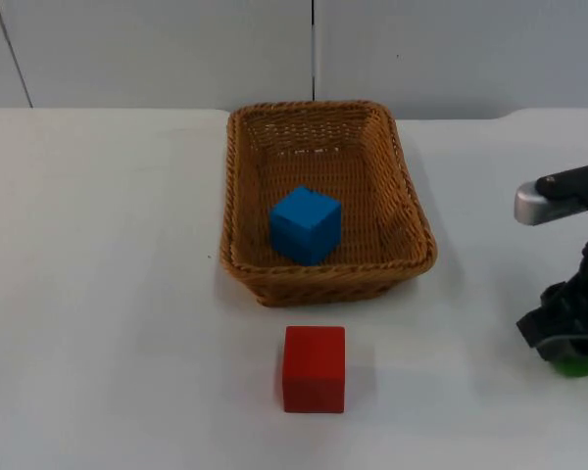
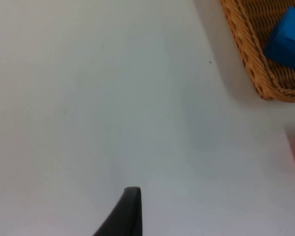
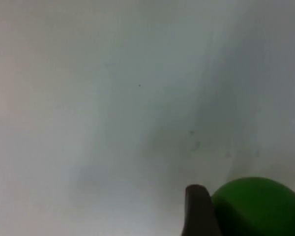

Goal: Place all geometric objects except the red cube into the basket.

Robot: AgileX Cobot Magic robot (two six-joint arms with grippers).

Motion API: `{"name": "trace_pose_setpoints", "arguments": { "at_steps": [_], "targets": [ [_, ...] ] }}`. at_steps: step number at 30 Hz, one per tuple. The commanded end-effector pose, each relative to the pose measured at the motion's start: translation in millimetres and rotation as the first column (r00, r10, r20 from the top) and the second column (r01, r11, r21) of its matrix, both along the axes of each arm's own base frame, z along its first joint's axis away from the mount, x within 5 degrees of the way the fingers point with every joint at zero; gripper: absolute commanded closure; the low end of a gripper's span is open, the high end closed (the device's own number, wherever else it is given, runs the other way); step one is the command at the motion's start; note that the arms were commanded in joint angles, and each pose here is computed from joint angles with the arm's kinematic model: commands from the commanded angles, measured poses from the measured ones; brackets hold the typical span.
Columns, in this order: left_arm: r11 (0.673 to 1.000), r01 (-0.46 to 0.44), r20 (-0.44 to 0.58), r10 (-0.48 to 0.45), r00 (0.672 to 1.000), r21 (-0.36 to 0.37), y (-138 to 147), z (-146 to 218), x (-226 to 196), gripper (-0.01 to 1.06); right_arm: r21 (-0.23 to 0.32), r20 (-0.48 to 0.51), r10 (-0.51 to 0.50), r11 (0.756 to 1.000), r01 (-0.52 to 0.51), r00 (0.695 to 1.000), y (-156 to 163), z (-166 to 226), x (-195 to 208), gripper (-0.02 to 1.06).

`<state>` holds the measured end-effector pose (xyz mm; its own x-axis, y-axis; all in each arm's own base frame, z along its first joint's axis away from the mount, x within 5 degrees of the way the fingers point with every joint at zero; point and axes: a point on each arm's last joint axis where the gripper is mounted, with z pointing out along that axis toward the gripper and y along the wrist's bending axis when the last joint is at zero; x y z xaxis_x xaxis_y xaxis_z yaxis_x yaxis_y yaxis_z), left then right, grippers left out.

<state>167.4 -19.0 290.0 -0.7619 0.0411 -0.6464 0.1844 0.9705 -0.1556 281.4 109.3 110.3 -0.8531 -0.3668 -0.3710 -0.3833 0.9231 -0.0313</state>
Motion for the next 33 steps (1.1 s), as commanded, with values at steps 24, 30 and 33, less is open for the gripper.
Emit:
{"name": "trace_pose_setpoints", "arguments": {
  "at_steps": [24,30,33],
  "targets": [
    [1.0,-0.014,0.019,0.014,1.0,-0.01,0.2,0.4,0.1,0.0,0.114,0.269,-0.027,0.993,-0.004,0.963,6.6,121.3,13.1,1.05],
    [1.0,-0.015,0.023,0.016,1.0,-0.011,0.2,0.7,0.4,0.0,0.145,0.235,-0.031,0.989,-0.003,0.971,31.4,137.7,66.4,1.05],
    [1.0,-0.016,0.025,0.016,1.0,-0.011,0.3,0.8,0.6,0.0,0.145,0.198,0.036,0.987,-0.065,0.98,56.6,135.4,103.9,1.05]
  ]
}}
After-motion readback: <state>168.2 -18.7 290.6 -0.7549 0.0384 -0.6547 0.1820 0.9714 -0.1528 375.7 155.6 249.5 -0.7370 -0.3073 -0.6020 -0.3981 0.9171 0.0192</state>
